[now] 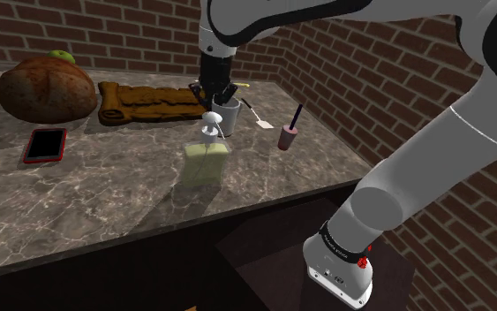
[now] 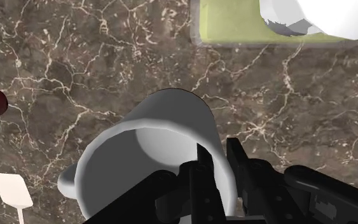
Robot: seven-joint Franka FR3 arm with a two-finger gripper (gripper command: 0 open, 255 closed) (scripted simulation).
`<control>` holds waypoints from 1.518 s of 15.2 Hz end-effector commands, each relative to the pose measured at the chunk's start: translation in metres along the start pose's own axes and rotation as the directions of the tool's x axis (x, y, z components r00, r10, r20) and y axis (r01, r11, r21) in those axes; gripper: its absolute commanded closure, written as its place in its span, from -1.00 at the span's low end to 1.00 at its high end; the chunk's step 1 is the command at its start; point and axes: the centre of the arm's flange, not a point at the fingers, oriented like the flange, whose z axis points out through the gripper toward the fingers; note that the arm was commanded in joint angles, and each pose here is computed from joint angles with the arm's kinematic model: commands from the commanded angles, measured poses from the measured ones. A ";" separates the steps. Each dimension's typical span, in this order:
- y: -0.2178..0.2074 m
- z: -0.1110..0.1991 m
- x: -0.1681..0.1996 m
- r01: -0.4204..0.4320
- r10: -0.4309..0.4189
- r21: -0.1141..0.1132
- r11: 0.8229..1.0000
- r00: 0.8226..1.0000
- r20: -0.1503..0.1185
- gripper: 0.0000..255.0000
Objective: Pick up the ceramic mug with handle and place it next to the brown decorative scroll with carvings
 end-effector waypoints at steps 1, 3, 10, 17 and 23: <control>0.000 0.010 0.000 0.000 0.000 0.000 1.000 1.000 -0.001 1.00; -0.001 0.021 0.001 0.000 0.000 0.000 1.000 1.000 -0.001 1.00; -0.004 0.058 0.001 0.000 0.000 0.000 1.000 1.000 -0.001 1.00; -0.006 0.094 0.001 0.000 0.000 0.000 1.000 1.000 -0.001 1.00; -0.007 0.099 0.001 0.000 0.000 0.000 1.000 1.000 -0.001 1.00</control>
